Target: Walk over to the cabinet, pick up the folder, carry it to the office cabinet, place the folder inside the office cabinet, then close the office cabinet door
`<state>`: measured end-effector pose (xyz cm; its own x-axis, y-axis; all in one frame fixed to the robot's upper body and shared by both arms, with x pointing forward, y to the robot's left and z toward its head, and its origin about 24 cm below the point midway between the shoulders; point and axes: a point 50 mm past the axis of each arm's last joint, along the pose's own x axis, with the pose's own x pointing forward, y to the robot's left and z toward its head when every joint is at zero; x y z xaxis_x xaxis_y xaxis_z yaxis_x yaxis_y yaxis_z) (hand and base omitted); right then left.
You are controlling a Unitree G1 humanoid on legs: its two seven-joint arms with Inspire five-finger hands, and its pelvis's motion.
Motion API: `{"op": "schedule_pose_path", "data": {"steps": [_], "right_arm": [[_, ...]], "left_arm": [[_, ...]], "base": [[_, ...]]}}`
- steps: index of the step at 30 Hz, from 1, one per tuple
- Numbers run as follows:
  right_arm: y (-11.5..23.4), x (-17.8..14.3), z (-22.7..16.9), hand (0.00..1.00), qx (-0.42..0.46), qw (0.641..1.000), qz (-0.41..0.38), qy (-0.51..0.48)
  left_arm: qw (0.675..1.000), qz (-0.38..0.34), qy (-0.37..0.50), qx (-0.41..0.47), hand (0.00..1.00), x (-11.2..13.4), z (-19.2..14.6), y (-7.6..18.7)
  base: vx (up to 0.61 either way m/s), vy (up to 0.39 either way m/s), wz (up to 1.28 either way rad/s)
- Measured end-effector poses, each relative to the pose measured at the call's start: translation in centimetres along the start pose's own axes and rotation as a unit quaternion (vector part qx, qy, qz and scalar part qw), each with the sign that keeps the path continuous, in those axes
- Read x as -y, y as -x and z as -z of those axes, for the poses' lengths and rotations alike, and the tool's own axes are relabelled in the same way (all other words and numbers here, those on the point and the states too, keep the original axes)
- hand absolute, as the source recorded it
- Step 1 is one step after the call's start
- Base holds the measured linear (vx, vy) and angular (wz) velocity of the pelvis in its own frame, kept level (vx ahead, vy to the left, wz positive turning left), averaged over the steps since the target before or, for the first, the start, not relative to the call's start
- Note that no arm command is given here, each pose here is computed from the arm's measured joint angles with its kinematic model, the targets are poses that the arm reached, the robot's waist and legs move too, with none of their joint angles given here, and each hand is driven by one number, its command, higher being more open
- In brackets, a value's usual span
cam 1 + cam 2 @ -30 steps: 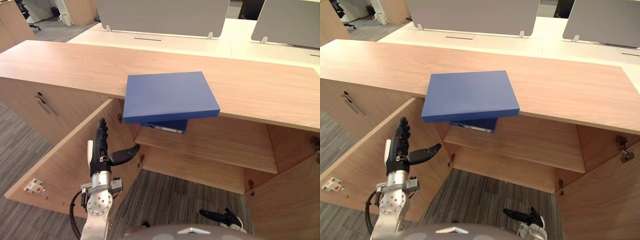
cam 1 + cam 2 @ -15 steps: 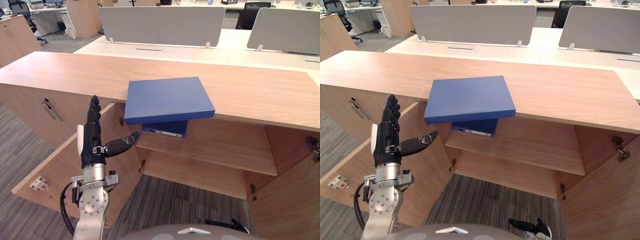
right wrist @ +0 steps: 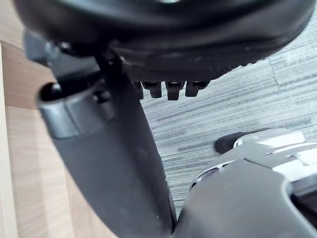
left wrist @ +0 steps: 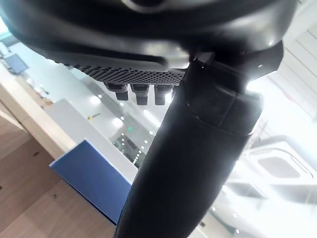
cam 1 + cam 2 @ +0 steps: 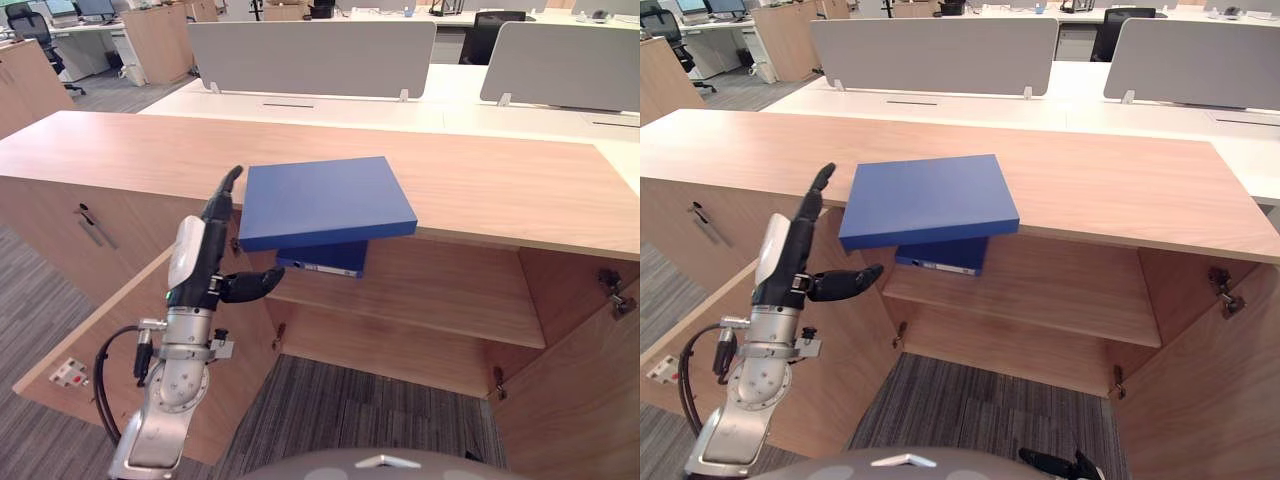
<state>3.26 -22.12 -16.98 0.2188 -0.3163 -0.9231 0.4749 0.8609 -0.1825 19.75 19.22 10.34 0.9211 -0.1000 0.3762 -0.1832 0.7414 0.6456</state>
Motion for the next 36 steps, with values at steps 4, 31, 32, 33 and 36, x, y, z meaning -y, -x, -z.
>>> {"op": "schedule_pose_path", "data": {"steps": [4, 31, 32, 33, 36], "right_arm": [[0.0, 0.1, 0.1, 1.0, -0.001, 1.0, 0.001, 0.001], [0.1, 0.1, 0.6, 1.0, -0.009, 1.0, 0.002, -0.004], [0.1, 0.1, 0.6, 1.0, -0.009, 1.0, 0.002, -0.004], [0.1, 0.0, 0.5, 1.0, -0.009, 1.0, 0.002, -0.004], [0.1, 0.0, 0.6, 1.0, -0.009, 1.0, 0.002, -0.004]], "left_arm": [[0.996, 0.045, -0.051, 0.048, 1.0, 1.1, -0.8, -0.5], [0.97, 0.007, -0.17, 0.174, 1.0, -0.2, -4.0, -2.2], [0.97, 0.007, -0.171, 0.175, 1.0, -0.2, -4.0, -2.2], [0.969, 0.008, -0.174, 0.175, 1.0, -0.2, -4.0, -2.2], [0.971, 0.012, -0.164, 0.172, 1.0, 0.3, -4.1, -2.1]], "base": [[0.0, -0.009, -0.02], [-0.02, -0.002, -0.02], [0.0, 0.0, 0.0], [0.0, 0.0, 0.0], [0.0, 0.0, 0.0]]}}
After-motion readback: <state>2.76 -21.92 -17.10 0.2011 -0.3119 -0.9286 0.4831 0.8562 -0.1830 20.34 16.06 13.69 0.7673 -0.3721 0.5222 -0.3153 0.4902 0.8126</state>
